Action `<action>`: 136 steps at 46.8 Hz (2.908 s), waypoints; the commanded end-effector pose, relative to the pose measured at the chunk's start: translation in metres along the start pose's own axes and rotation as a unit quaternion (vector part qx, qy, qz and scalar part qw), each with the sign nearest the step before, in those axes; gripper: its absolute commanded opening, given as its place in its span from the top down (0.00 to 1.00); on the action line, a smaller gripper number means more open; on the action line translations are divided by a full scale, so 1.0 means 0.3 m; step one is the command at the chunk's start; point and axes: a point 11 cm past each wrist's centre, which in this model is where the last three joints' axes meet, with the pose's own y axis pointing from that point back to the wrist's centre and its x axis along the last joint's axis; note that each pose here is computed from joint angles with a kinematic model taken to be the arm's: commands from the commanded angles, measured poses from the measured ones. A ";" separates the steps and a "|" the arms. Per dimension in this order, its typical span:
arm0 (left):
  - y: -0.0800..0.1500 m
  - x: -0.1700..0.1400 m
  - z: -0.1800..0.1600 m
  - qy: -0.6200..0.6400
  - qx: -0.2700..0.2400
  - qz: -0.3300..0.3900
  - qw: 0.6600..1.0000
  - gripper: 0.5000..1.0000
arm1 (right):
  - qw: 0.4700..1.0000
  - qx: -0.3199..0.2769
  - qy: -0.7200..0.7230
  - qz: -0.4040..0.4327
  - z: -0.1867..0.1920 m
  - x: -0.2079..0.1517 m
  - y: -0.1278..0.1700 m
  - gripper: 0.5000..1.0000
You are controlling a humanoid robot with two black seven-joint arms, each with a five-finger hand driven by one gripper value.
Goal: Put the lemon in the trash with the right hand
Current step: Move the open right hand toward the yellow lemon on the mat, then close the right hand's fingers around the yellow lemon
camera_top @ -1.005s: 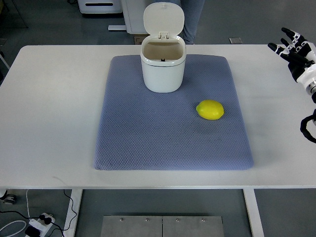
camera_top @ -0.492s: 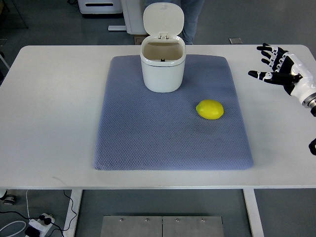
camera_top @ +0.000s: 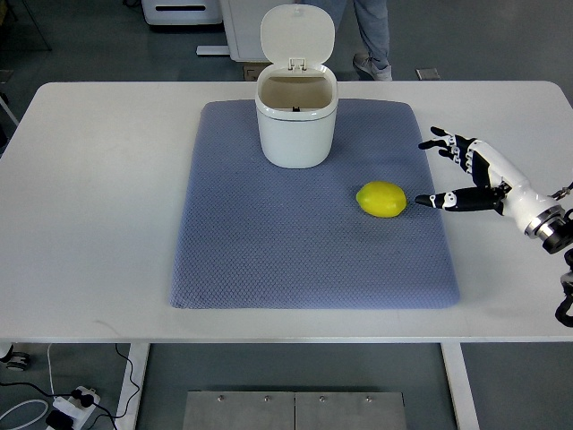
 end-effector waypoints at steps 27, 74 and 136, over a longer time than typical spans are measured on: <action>0.000 0.000 0.000 0.000 0.000 0.000 1.000 0.00 | 1.000 -0.014 0.021 -0.015 0.030 -0.105 -0.044 0.00; 0.000 0.000 0.000 0.000 0.000 0.000 1.000 0.00 | 0.998 -0.042 0.037 -0.026 0.065 -0.170 -0.129 0.07; 0.000 0.000 0.000 0.000 0.000 0.000 1.000 0.00 | 0.997 -0.037 0.061 -0.012 0.034 -0.131 -0.159 1.00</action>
